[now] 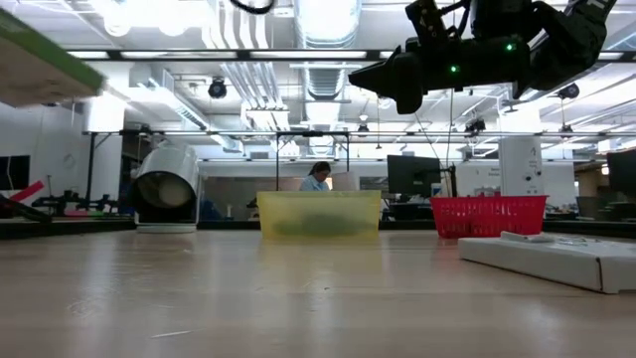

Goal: Pick and place items into bin
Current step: Put the left white card reader box into the black bin, then put the white card reader box into the black bin

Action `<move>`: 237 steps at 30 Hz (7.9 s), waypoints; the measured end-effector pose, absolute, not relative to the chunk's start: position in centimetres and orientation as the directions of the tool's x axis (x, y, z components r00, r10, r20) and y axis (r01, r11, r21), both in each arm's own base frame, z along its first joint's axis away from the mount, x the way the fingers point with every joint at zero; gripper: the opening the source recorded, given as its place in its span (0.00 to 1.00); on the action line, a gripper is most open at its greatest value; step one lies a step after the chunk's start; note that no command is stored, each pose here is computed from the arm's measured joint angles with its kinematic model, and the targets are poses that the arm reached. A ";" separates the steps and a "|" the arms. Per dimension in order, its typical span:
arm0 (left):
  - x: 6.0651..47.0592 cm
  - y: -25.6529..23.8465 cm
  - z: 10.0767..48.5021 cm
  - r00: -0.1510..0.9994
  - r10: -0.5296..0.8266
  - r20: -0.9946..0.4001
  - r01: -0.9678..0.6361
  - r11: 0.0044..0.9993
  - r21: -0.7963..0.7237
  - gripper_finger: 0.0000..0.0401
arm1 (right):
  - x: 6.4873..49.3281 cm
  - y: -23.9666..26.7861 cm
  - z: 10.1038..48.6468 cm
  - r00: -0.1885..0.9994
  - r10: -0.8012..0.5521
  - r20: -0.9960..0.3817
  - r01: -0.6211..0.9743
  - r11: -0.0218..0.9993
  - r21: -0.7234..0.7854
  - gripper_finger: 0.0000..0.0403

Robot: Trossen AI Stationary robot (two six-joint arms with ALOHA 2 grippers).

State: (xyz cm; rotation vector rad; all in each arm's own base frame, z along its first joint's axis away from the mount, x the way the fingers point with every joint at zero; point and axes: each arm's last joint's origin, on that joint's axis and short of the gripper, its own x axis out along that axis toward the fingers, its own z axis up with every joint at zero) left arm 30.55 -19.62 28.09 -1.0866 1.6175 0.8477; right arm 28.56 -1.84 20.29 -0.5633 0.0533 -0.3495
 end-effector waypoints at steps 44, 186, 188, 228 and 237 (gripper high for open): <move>24.6 -22.3 27.9 -0.160 0.041 -0.986 -0.024 0.999 0.046 0.00 | 28.6 -1.8 20.4 0.940 -0.338 0.054 0.322 0.821 -0.471 0.14; 14.9 -5.4 27.1 0.915 0.392 -0.101 -0.315 0.846 0.430 0.15 | 31.8 2.9 22.0 0.916 -0.084 -0.393 -0.022 0.966 -0.256 0.48; 15.0 -5.5 27.1 0.914 0.392 -0.103 -0.314 0.846 0.432 0.15 | 31.8 3.5 22.3 0.877 -0.073 -0.475 -0.036 0.976 -0.216 0.49; 15.1 -5.5 26.6 0.912 0.394 -0.117 -0.300 0.833 0.464 0.14 | 29.6 10.2 23.2 0.709 0.037 -0.704 0.620 0.444 0.647 0.46; 15.1 -5.5 26.6 0.912 0.394 -0.116 -0.291 0.819 0.495 0.14 | 27.6 11.2 21.9 0.556 0.008 -0.831 0.793 0.296 0.533 0.46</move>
